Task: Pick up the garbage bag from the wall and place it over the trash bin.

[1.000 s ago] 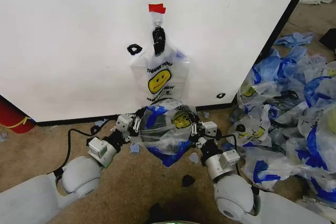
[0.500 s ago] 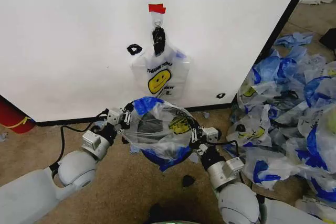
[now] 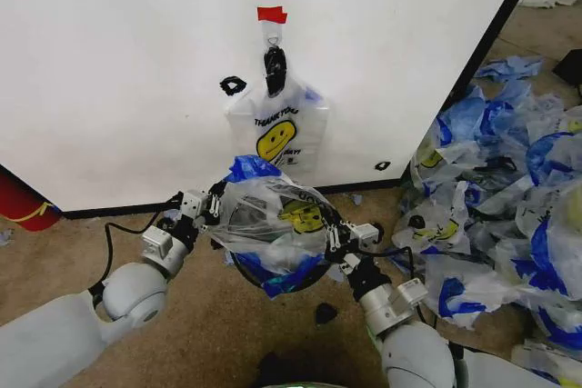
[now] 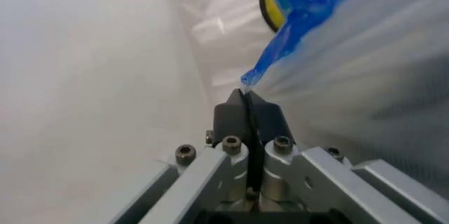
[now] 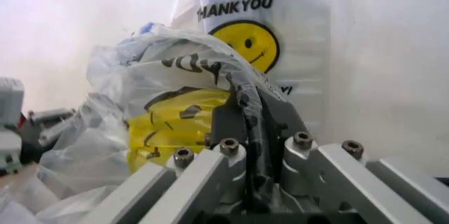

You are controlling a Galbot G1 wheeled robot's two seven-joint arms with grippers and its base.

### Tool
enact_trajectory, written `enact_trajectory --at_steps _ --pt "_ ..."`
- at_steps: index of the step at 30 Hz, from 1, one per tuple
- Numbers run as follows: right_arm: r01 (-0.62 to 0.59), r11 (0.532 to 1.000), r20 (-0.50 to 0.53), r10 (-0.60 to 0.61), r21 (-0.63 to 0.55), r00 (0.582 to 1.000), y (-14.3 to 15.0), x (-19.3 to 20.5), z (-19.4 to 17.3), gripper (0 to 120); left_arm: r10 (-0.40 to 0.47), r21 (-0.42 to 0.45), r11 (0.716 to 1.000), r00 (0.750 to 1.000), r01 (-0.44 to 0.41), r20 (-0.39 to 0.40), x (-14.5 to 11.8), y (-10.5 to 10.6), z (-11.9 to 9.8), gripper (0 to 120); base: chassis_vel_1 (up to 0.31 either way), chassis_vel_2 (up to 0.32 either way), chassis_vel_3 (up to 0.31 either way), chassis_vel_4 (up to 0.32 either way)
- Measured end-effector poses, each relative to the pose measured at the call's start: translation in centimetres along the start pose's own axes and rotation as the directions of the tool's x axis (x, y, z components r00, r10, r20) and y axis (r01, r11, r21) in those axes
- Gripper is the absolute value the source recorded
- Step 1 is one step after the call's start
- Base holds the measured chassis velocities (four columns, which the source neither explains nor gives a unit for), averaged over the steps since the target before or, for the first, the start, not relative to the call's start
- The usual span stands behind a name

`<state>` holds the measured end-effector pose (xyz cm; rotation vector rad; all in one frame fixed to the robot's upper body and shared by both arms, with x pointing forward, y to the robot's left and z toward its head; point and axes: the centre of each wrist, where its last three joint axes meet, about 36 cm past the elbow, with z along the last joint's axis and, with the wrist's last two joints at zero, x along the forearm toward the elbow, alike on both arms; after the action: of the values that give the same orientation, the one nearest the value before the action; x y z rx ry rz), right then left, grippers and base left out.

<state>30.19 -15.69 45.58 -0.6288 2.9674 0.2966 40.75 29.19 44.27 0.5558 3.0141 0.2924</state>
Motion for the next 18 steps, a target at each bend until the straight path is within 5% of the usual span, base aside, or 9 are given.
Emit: enact_trajectory --at_steps 18 --pt "-0.004 0.999 0.067 0.007 -0.051 0.998 0.2 -1.5 -0.9 1 0.036 0.061 0.998 0.997 -0.032 -0.07 0.5 -2.9 3.6 0 0.0 0.0 0.0 0.0"
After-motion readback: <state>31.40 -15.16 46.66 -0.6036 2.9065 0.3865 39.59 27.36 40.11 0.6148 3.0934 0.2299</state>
